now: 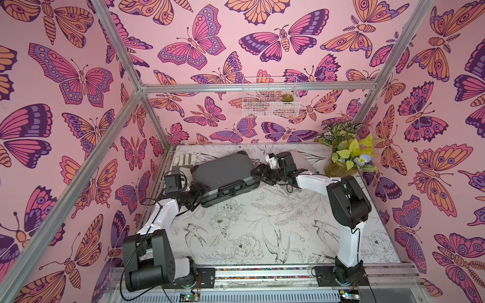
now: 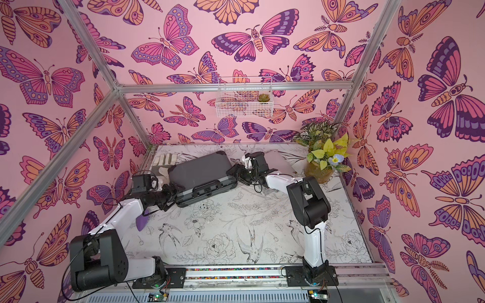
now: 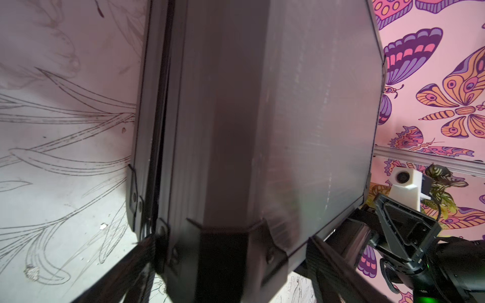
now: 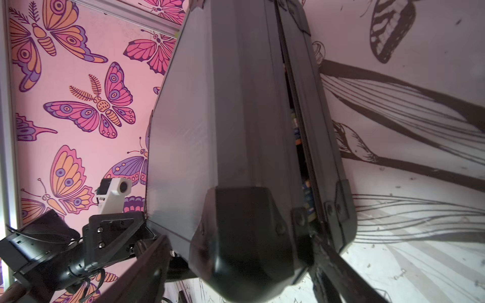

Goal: Open the poker set cases
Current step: Open the case lid on the poker set case.

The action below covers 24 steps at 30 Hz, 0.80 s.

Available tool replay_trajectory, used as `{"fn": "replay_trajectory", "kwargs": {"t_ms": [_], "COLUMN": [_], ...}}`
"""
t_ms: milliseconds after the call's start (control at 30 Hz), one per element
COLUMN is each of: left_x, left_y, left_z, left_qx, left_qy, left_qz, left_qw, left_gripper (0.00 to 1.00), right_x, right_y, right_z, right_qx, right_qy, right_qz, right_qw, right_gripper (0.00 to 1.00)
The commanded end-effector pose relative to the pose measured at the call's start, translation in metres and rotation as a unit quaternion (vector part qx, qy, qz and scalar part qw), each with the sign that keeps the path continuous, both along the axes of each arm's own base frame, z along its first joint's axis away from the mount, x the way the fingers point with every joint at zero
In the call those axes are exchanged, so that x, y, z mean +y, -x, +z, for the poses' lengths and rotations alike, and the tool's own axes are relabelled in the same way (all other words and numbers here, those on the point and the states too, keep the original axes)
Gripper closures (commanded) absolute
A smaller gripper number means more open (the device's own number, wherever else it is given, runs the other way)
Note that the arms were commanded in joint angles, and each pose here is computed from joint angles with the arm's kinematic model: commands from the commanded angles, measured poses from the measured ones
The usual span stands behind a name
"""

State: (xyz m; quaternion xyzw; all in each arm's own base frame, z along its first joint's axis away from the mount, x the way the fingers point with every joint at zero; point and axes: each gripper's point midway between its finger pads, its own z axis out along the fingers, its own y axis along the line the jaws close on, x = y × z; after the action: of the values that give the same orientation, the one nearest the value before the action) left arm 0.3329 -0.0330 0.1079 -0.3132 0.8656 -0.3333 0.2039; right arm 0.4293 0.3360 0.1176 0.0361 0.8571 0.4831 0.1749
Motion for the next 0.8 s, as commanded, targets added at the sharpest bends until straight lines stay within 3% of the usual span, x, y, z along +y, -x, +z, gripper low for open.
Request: {"fn": "replay_trajectory", "kwargs": {"t_ms": [0, 367, 767], "left_x": [-0.006, 0.003, 0.014], "left_y": [-0.009, -0.015, -0.031], "left_z": [0.015, 0.044, 0.087], "left_qx": [-0.026, -0.061, -0.118], "left_qy": [0.028, 0.028, 0.029], "left_qz": [-0.006, 0.018, 0.053], "left_qw": [0.999, 0.998, 0.991], "left_gripper": [0.12, 0.12, 0.12], "right_x": [0.006, 0.007, 0.012], "right_y": [-0.007, -0.007, -0.002], "right_z": [0.018, 0.053, 0.094], "right_qx": [-0.012, -0.042, -0.075], "right_qy": [-0.043, -0.07, -0.102], "right_qz": [-0.001, -0.004, 0.021], "right_qw": [0.999, 0.997, 0.992], "right_gripper": [0.18, 0.18, 0.07]}}
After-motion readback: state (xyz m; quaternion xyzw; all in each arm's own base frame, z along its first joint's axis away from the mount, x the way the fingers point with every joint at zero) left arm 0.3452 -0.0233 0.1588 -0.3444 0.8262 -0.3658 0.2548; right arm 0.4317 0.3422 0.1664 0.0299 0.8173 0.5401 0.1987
